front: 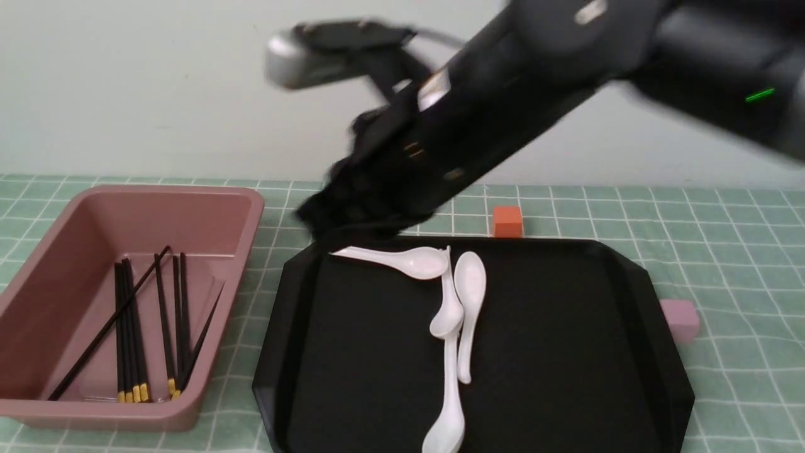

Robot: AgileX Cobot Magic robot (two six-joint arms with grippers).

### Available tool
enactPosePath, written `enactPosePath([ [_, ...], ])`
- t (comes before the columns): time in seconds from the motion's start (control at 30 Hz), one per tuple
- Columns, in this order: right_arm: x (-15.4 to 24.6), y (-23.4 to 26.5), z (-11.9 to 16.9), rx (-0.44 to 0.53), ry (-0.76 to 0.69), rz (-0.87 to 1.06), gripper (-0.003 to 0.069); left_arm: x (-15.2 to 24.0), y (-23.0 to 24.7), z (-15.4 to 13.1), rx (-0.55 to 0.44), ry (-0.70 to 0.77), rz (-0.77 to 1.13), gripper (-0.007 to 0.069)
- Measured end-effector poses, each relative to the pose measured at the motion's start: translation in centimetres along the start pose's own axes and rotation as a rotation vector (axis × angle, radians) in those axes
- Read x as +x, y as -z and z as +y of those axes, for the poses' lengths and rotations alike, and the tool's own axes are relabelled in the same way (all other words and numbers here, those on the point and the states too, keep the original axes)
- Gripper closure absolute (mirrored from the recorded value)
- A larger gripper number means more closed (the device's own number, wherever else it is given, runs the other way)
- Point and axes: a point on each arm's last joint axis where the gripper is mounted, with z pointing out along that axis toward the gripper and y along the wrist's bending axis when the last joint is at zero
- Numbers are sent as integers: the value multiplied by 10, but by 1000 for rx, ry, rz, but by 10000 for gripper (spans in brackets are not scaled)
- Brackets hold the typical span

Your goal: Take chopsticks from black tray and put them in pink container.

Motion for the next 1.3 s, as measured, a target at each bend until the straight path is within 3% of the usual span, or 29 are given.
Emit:
enactPosePath([
  [0.23, 22, 89, 10, 183, 44, 27, 659, 0, 0, 0, 0, 0, 0, 386],
  [0.4, 40, 160, 22, 300, 55, -108, 659, 0, 0, 0, 0, 1, 0, 386],
  [0.63, 115, 220, 33, 373, 46, -212, 657, 0, 0, 0, 0, 1, 0, 386],
  [0.9, 214, 204, 23, 403, 108, -436, 657, 0, 0, 0, 0, 1, 0, 386],
  [1.0, 250, 166, 11, 371, 115, -586, 657, 0, 0, 0, 0, 1, 0, 386],
  [1.3, 277, 116, -2, 315, 148, -791, 654, 0, 0, 0, 0, 1, 0, 386],
])
